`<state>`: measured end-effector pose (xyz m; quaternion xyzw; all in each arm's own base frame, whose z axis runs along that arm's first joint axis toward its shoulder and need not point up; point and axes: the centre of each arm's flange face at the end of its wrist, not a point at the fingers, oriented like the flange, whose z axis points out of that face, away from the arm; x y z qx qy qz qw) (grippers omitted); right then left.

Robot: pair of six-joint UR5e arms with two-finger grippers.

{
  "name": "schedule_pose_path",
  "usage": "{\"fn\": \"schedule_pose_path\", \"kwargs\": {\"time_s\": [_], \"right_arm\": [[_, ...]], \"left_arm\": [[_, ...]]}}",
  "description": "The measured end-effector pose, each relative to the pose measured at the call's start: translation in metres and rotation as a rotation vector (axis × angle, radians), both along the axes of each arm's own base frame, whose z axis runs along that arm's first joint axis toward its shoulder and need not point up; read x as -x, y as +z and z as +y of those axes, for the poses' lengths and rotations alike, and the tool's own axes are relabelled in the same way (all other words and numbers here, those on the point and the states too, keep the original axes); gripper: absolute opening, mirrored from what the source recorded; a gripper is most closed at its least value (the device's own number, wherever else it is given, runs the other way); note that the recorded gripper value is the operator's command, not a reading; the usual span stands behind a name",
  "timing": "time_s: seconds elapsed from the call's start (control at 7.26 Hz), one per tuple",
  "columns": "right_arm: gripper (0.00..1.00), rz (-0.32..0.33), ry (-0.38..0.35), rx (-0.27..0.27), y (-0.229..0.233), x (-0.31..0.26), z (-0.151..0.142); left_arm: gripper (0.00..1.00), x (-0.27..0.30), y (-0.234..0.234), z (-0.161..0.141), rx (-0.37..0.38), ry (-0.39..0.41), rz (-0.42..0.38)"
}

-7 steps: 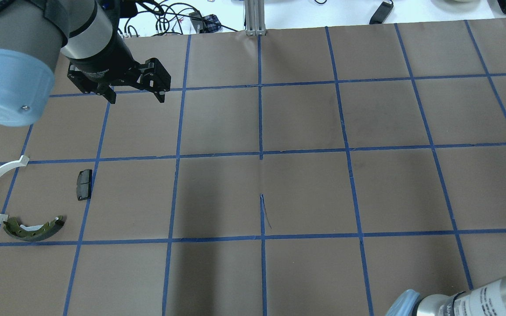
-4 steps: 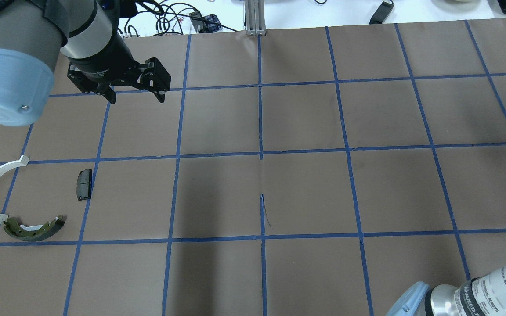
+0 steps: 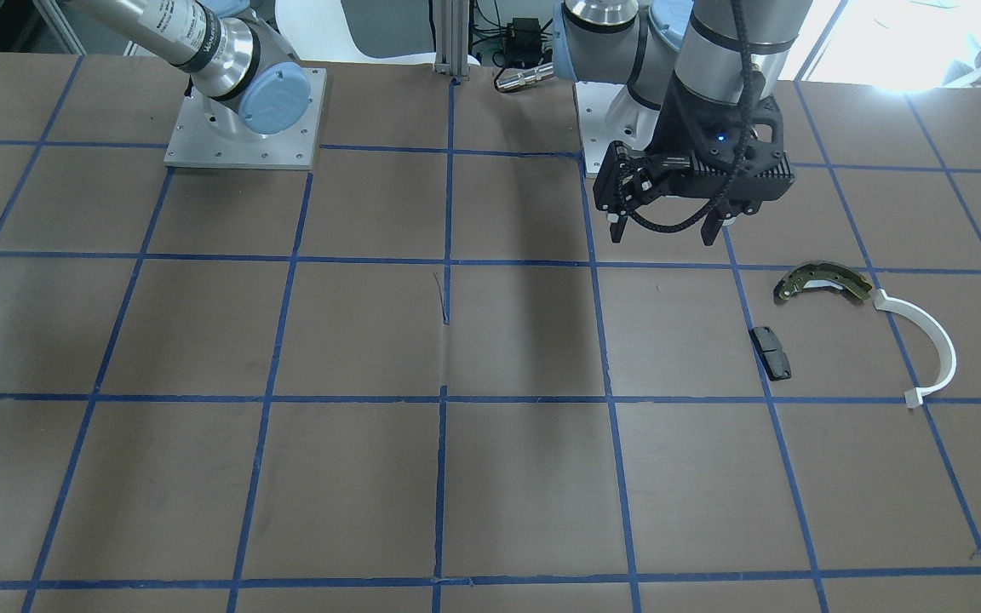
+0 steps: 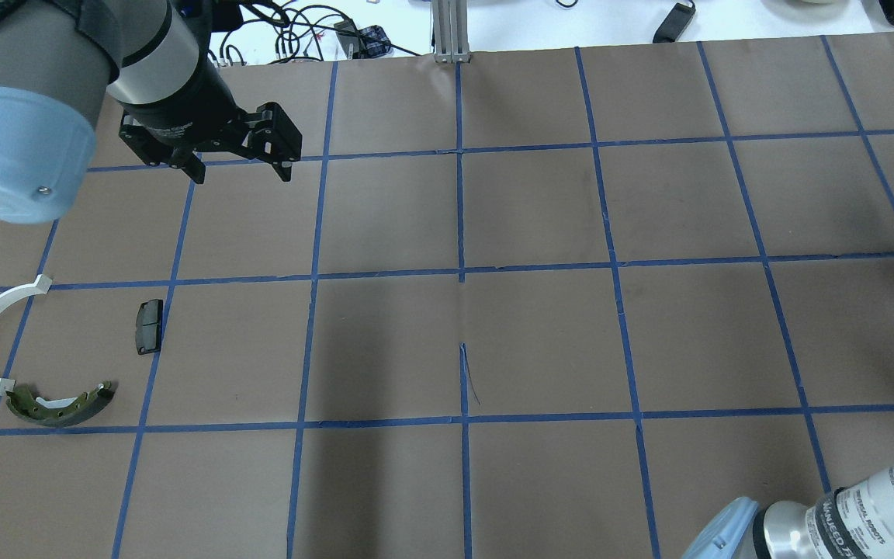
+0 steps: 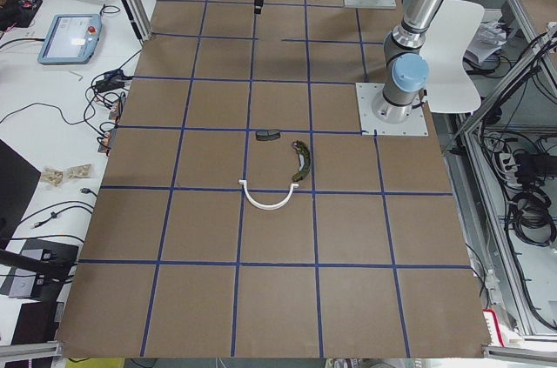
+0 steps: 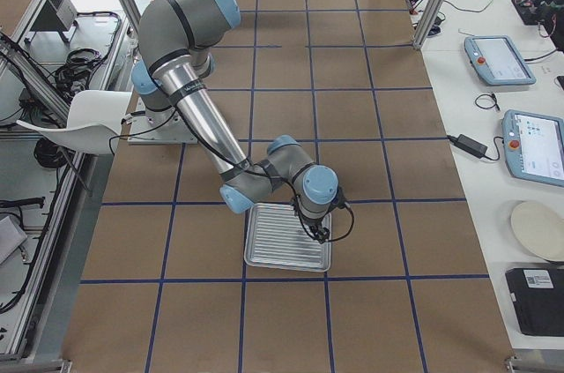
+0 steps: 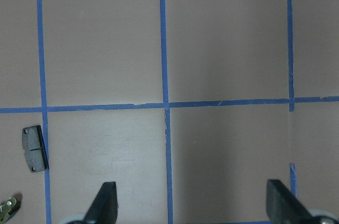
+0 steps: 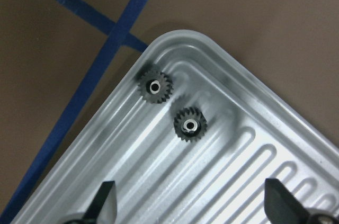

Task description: Place bearing gear from tray to pile

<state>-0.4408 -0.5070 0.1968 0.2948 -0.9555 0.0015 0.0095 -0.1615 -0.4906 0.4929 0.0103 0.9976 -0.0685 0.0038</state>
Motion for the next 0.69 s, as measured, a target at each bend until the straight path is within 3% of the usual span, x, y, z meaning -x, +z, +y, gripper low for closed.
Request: {"fn": "schedule_pose_path", "kwargs": {"time_s": [0.14,0.41,0.69], "right_arm": [[0.89,0.006,-0.010,0.021,-0.0040,-0.0039,-0.0007],[0.87,-0.001,-0.028,0.042,-0.0069,-0.0079,-0.0038],[0.74,-0.017,-0.027,0.057,-0.0111,-0.0099,-0.0057]], "left_arm": [[1.00,0.0000,0.0000,0.0000,0.000,0.001,0.000],[1.00,-0.0003,0.0001,-0.0002,0.001,0.001,0.001],[1.00,-0.0004,-0.0004,-0.0001,-0.001,0.001,0.001]]}}
